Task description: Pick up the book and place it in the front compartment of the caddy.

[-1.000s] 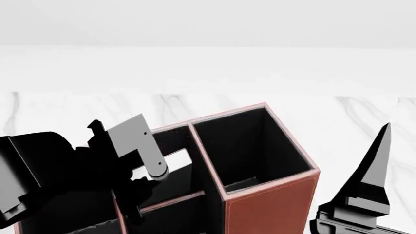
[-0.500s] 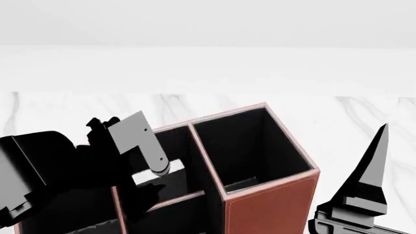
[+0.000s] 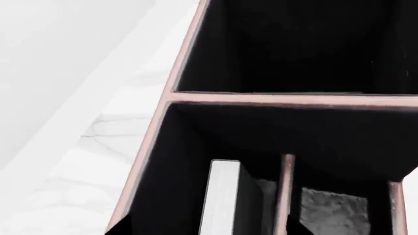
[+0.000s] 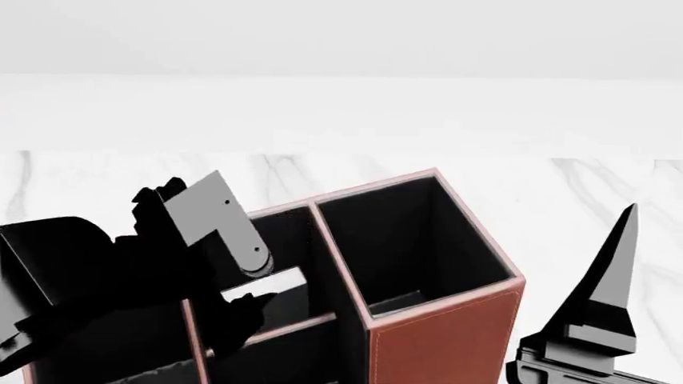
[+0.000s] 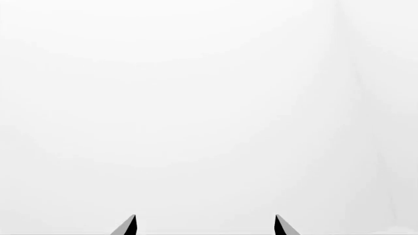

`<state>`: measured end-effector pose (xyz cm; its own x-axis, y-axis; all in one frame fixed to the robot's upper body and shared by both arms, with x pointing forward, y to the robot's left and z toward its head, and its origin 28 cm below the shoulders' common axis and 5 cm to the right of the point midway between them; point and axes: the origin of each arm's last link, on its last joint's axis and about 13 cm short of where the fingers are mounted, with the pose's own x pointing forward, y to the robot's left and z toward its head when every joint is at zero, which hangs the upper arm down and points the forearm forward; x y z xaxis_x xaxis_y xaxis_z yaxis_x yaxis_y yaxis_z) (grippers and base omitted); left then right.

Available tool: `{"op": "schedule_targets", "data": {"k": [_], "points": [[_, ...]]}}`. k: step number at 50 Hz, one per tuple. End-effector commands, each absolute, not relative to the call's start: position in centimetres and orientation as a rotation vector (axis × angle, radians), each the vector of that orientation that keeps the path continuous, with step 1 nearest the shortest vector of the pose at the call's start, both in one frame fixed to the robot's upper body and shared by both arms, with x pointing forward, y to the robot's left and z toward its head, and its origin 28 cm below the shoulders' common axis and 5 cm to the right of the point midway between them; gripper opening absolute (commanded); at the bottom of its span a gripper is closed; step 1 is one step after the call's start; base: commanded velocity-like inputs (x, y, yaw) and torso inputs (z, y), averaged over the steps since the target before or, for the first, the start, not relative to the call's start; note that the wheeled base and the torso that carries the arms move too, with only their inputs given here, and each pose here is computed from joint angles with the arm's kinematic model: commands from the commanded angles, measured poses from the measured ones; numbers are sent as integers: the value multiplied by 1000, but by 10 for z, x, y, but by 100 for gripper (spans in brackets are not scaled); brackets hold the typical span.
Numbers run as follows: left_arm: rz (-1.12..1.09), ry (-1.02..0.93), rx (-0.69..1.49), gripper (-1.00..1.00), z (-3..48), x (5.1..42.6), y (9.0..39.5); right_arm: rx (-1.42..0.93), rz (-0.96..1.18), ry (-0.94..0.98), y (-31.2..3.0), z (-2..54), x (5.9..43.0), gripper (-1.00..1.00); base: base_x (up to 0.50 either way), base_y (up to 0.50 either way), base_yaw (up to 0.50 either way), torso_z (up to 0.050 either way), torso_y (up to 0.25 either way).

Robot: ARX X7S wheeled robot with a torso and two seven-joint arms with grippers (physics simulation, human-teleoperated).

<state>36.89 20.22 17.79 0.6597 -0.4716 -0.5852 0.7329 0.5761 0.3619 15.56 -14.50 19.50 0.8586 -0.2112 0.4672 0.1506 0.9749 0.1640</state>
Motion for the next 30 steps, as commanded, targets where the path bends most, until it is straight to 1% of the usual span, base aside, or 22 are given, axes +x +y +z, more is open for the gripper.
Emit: {"op": "schedule_targets", "data": {"k": [1,2,4,6,10,12,13,15,16,19,30], "points": [[-701,350,504,100,181,355,202,125,-184,-497,-143,193,156,100,0,0,0,0,0],[-688,325,458,100,186,350,200,124,-180,-496,-142,193,157,100,0,0,0,0,0],[-673,288,455,100,189,346,198,123,-177,-494,-142,192,157,100,0,0,0,0,0],[-639,260,399,100,191,341,195,123,-176,-492,-142,192,157,100,0,0,0,0,0],[-635,214,375,100,197,329,193,121,-168,-486,-139,190,159,100,0,0,0,0,0],[-552,187,348,100,202,327,193,120,-161,-485,-138,191,159,100,0,0,0,0,0],[-553,175,340,100,203,326,192,120,-161,-485,-137,190,159,100,0,0,0,0,0],[-491,99,291,100,209,323,192,119,-159,-485,-138,190,159,100,0,0,0,0,0],[-462,91,245,100,211,323,192,119,-160,-485,-138,190,159,100,0,0,0,0,0],[-415,18,206,100,217,315,191,119,-163,-483,-138,190,158,100,0,0,0,0,0],[-341,-161,113,100,223,287,191,116,-161,-482,-137,190,157,100,0,0,0,0,0]]}}
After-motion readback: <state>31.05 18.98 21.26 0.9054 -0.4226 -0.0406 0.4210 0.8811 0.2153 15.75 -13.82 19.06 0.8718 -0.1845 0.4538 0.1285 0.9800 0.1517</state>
